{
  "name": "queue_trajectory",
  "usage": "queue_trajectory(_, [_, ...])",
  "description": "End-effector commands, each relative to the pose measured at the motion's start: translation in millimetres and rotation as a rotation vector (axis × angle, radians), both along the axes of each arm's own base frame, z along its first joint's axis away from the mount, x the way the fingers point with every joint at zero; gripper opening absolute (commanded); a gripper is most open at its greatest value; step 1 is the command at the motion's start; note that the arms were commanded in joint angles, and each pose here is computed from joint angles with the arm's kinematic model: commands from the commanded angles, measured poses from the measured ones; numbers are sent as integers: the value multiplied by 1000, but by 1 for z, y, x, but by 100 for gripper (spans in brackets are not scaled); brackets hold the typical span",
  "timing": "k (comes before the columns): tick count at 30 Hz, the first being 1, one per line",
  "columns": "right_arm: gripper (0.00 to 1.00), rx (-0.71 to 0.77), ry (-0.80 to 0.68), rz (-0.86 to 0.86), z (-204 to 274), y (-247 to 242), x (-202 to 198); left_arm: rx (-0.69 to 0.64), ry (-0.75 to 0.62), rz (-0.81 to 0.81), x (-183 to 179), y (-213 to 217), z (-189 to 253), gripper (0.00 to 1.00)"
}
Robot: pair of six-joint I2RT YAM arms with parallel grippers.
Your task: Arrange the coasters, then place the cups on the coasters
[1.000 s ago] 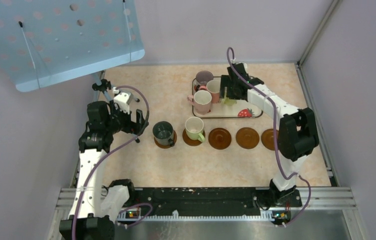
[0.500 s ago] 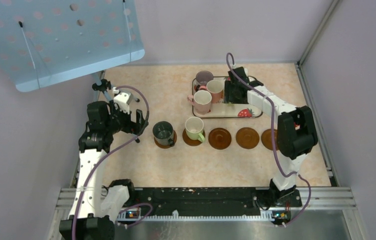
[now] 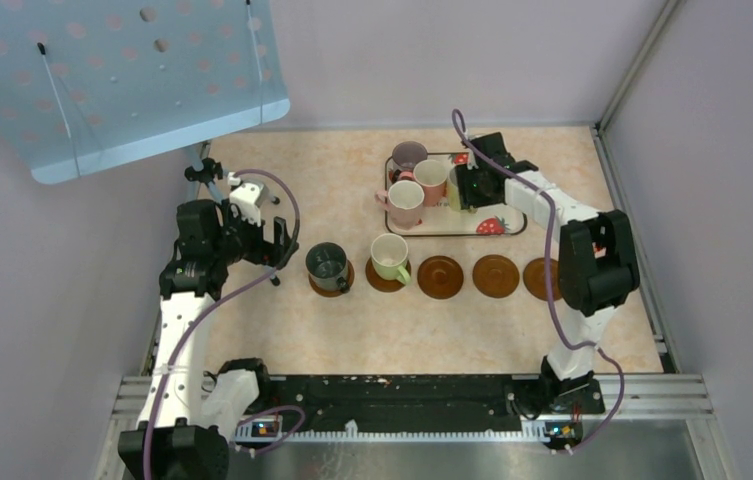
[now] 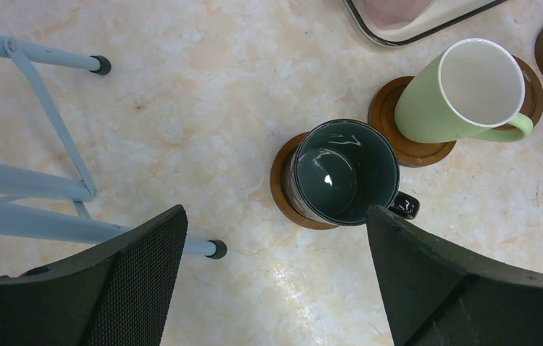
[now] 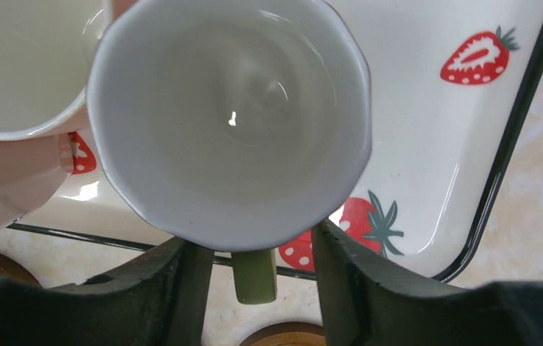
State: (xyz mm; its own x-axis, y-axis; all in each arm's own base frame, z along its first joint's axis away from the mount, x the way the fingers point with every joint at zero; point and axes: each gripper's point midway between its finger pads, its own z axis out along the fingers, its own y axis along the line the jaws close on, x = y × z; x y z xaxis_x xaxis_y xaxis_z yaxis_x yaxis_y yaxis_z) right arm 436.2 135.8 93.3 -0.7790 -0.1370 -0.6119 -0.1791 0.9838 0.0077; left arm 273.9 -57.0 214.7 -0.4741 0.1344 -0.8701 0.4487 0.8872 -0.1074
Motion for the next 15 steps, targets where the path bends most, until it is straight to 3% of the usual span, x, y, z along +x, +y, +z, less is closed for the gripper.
queue_trajectory(1, [46, 14, -52, 112, 11, 12, 21, 8, -86, -8, 10, 1, 26, 99])
queue_trajectory(4, [44, 24, -35, 137, 7, 13, 19, 11, -85, -9, 9, 1, 25, 99])
queue_trajectory(6, [37, 21, -36, 132, 7, 11, 19, 12, -87, -8, 9, 1, 26, 99])
queue_trajectory(11, [2, -14, -54, 146, 9, 2, 15, 11, -84, -10, 9, 1, 25, 99])
queue_trajectory(15, [0, -24, -114, 171, 24, 0, 12, 6, -83, -16, 9, 0, 25, 99])
